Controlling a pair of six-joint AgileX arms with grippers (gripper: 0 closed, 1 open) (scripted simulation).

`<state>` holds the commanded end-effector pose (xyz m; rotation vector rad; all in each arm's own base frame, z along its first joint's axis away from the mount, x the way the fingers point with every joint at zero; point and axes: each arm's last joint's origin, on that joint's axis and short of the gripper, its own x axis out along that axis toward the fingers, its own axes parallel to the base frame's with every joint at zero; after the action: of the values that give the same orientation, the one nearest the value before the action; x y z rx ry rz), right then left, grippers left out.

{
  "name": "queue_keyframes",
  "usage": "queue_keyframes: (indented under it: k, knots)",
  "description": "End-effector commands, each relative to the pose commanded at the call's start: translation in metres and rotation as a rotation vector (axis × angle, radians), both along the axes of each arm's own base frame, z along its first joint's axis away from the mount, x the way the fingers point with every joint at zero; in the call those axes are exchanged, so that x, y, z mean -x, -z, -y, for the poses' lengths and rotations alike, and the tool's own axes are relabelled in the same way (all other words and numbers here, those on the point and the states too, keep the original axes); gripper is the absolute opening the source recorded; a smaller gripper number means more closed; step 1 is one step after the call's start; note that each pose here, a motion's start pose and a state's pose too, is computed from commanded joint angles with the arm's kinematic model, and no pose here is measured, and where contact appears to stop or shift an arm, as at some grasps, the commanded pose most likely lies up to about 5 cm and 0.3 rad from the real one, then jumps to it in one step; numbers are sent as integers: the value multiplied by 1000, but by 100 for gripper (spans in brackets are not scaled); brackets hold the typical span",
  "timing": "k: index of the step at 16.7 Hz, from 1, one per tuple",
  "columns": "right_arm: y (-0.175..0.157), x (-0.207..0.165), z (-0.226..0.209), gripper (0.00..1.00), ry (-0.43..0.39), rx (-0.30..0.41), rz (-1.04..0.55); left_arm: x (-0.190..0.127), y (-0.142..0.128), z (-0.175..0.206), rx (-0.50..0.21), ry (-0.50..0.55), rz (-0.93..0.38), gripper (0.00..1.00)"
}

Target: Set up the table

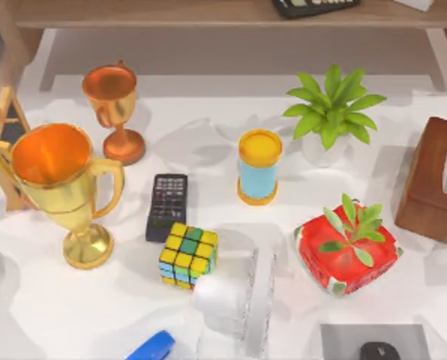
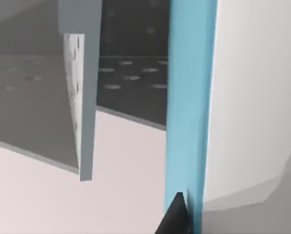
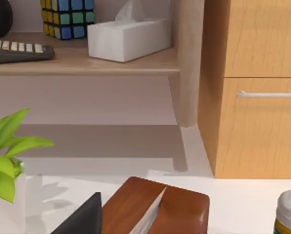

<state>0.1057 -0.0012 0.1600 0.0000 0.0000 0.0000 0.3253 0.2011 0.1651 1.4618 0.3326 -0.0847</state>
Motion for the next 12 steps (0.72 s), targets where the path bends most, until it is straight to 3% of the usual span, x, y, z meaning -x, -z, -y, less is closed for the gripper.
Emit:
queue_keyframes:
  k: [4, 12]
  knots:
    - [0, 0, 0, 100, 0, 0, 0, -18, 9, 22, -64, 180, 22, 0]
    - [0, 0, 0, 100, 0, 0, 0, -21, 14, 22, -68, 197, 16, 0]
